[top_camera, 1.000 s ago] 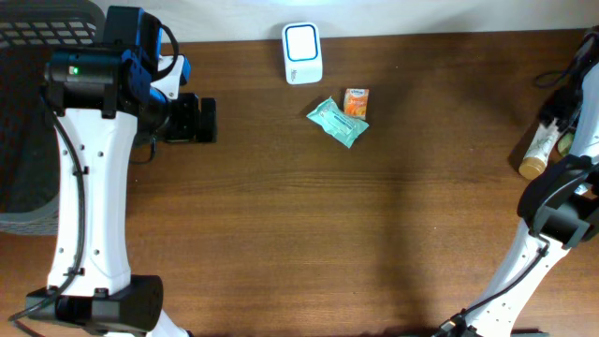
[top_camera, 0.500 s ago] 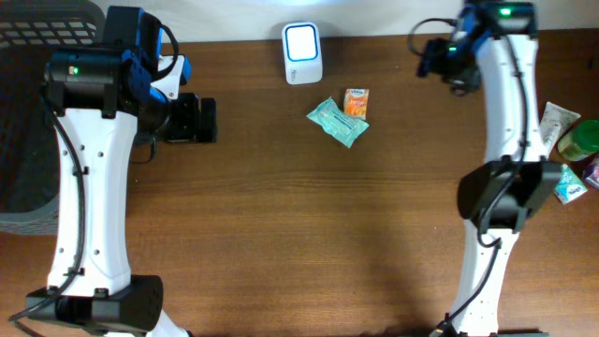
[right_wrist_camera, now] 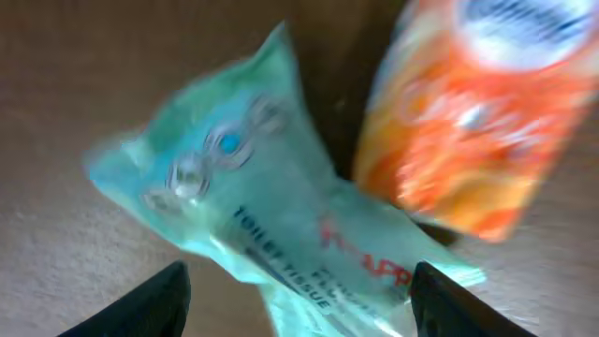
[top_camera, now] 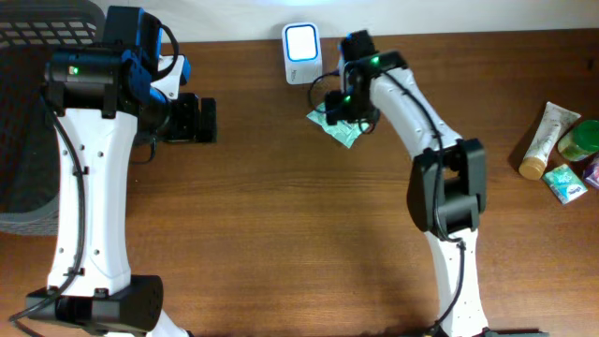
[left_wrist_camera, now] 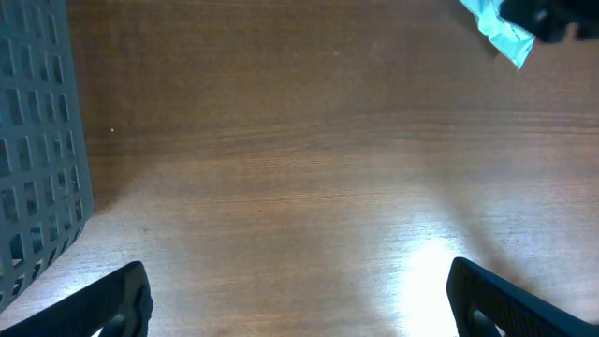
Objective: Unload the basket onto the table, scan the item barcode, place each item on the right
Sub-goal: 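Reach the right gripper to the orange Kleenex pack and grasp it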
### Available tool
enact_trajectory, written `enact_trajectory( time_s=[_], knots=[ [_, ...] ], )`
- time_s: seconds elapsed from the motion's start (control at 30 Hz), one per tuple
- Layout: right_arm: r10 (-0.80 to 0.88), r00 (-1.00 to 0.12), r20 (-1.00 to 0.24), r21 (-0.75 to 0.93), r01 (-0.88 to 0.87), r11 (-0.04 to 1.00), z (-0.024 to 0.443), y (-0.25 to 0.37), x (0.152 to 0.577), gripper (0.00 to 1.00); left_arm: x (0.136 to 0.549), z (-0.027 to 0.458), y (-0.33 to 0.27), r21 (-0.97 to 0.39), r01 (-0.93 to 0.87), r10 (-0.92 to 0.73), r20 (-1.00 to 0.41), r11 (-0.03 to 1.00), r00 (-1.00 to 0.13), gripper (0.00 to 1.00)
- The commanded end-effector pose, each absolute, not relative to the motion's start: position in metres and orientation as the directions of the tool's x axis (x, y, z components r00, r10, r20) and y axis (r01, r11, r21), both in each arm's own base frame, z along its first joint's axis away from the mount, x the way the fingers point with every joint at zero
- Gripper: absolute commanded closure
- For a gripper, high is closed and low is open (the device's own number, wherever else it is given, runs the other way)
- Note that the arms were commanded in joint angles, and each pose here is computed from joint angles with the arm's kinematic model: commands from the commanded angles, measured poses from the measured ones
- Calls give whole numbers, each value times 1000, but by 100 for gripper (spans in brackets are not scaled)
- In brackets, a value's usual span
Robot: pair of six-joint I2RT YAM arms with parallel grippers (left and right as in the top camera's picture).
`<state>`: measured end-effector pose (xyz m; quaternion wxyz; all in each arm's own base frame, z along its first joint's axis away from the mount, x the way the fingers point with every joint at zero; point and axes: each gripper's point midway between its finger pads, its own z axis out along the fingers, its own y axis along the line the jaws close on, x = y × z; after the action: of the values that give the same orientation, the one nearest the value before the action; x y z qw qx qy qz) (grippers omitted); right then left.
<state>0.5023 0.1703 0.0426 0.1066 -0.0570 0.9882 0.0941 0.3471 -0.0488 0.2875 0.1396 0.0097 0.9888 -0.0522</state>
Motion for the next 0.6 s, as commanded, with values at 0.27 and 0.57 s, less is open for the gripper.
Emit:
enact_trajectory(
  time_s=[0.27, 0.57],
  knots=[
    [-176, -962, -208, 307, -235, 922, 61, 232, 477, 37, 346, 289, -49, -97, 50, 21, -282, 994, -959, 1],
    [150, -947, -284, 341, 47, 939, 88, 99, 542, 34, 346, 289, -49, -97, 50, 21, -281, 994, -959, 1]
  ],
)
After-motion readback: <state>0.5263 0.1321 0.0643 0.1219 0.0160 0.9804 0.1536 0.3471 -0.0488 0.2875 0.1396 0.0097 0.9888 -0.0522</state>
